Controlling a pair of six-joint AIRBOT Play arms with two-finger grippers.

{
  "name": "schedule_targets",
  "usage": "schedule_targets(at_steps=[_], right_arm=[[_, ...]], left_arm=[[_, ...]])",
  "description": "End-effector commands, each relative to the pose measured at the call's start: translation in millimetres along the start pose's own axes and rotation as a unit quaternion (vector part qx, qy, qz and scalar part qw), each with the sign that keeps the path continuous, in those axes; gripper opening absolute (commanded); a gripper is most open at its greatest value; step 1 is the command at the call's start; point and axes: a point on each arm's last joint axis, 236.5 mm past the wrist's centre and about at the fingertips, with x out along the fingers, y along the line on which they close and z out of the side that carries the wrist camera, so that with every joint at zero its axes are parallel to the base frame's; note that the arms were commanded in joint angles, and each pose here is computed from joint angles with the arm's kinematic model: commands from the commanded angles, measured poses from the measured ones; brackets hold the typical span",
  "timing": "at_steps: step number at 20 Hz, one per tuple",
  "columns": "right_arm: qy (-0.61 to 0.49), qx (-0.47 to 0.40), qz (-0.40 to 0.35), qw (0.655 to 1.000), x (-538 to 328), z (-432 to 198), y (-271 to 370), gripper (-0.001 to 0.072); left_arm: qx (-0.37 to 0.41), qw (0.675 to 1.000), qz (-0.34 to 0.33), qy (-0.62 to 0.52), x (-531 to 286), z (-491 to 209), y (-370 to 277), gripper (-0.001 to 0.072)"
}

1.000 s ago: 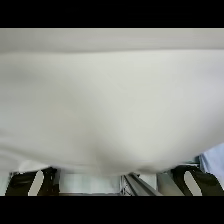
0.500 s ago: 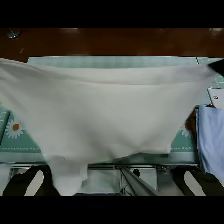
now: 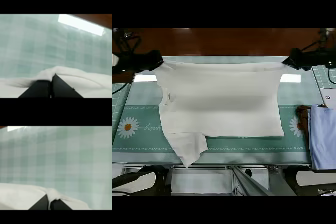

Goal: Fold the shirts.

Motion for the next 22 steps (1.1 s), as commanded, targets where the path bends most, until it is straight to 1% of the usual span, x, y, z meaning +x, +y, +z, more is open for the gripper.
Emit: schedule_targets(at_steps=[1,3,5,6,7,9,10,13,15,18,19,20,21,22], right_arm=[[0.036,0.061,0.017,0.997,56,1,-27,0.0029],[0.08,0.066,0.026,0.994,62,-18,-27,0.003],[0.119,0.014,0.038,0.992,50,-36,-22,0.003],[0.143,-0.006,0.034,0.989,42,-46,-24,0.003],[0.171,-0.014,0.018,0.985,34,-58,-32,0.003],[0.223,-0.019,-0.019,0.974,25,-82,-51,0.003],[0.24,-0.019,-0.036,0.97,25,-92,-60,0.003],[0.255,0.0,-0.045,0.966,35,-114,-75,0.003],[0.26,0.014,-0.049,0.964,40,-123,-80,0.003],[0.264,0.011,-0.046,0.963,43,-126,-76,0.003],[0.264,0.008,-0.045,0.963,45,-127,-72,0.0042],[0.261,0.013,-0.042,0.964,49,-126,-65,0.0293],[0.263,0.01,-0.035,0.964,51,-127,-59,0.0636],[0.269,0.007,-0.037,0.963,49,-129,-57,0.0624]], left_arm=[[-0.078,0.997,0.008,0.016,53,-14,9,0.0034],[-0.076,0.996,0.011,0.052,55,-32,8,0.0034],[0.005,0.995,0.002,0.102,39,-52,2,0.0035],[0.029,0.991,0.002,0.132,30,-65,1,0.0035],[0.055,0.985,0.012,0.164,23,-79,7,0.0035],[0.08,0.971,0.047,0.222,15,-106,30,0.0035],[0.084,0.963,0.061,0.248,14,-121,41,0.0035],[0.078,0.944,0.1,0.304,18,-164,75,0.0035],[0.064,0.935,0.106,0.332,17,-180,86,0.0035],[0.058,0.935,0.102,0.334,18,-181,85,0.0036],[0.058,0.935,0.101,0.335,18,-182,84,0.0064],[0.059,0.934,0.101,0.337,18,-183,83,0.028],[0.059,0.932,0.101,0.343,16,-185,83,0.0695],[0.057,0.927,0.109,0.355,10,-187,86,0.07]])
